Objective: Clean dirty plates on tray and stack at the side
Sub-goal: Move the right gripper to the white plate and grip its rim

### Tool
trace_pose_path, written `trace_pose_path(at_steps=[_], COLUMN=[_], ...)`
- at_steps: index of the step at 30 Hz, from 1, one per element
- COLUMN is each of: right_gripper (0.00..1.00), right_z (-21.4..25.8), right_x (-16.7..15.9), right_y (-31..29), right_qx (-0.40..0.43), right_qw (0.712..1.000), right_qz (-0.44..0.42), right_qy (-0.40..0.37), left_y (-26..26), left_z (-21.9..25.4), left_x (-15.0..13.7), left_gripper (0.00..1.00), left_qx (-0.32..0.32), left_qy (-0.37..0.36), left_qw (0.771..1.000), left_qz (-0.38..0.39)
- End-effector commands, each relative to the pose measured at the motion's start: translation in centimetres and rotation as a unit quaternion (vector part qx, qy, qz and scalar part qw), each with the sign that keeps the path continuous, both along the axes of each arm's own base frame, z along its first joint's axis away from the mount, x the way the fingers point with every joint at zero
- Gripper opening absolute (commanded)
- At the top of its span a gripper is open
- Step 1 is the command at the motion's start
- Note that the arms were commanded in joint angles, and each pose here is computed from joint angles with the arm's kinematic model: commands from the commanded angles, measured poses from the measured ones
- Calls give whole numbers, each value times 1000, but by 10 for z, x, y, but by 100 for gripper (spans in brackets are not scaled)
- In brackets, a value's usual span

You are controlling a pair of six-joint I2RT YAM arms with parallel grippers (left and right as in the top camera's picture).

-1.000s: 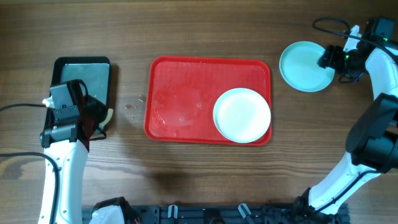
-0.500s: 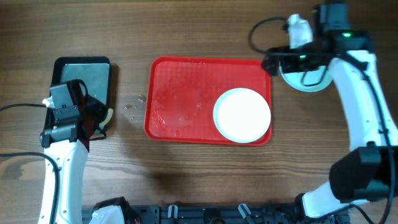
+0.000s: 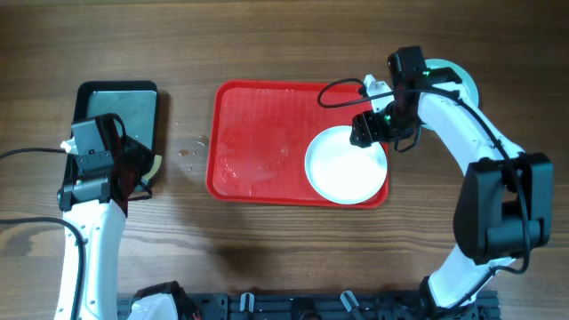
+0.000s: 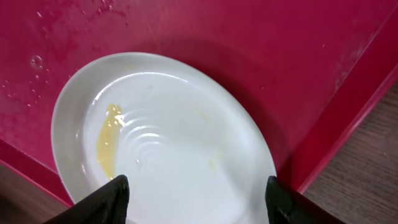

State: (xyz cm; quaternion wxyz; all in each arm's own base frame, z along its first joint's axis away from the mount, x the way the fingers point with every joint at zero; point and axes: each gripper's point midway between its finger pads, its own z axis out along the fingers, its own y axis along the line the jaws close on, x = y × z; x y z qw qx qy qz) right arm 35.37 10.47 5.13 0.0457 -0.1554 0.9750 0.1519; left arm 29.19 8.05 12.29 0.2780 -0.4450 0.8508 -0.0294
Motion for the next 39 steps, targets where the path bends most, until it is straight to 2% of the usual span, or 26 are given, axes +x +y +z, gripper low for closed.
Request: trace_pose_path(at_steps=[1,7,13,18,24,29,31,32,34,35,39], right_gripper=[67,68,67,56,55,56,56,61,82,88,92], right_z=[-9,-22,-32,-46,-41,-21,-21,-25,-32,-34,-39], right_x=[0,12,16,2,-17,-11,-5,-3,-5,-10,-37], right_y=[-2,-20,-19,-17,3,54,60,56,42,37,17], right_qx=[-10,-66,-64,-60,1,136,133,113,70,53,-13], right_qw=[1000,998,998,998,997,987,989,992,992,991,986], right_qz=[0,-5,-5,-20,-25,-22,-15,-25,-75,-87,-91], right_qy=[1,-17,-16,31,77,77,60,57,77,90,138], left_y=[0,0,0,0,0,1,1,1,1,0,1], left_z=[1,1,1,1,1,1,1,1,1,1,1], left_x=[-1,-1,-1,-1,-1,0,0,0,0,-1,0], left_gripper=[4,4,4,4,4,4,4,4,4,4,4], left_qx=[-3,-3,-3,-3,-3,-3,-3,-3,-3,-3,-3], left_qy=[-5,-5,-5,-5,-5,-6,-6,-6,-5,-5,-5], left_qw=[1000,1000,1000,1000,1000,1000,1000,1000,1000,1000,1000], left_qz=[5,5,5,5,5,5,5,5,5,5,5])
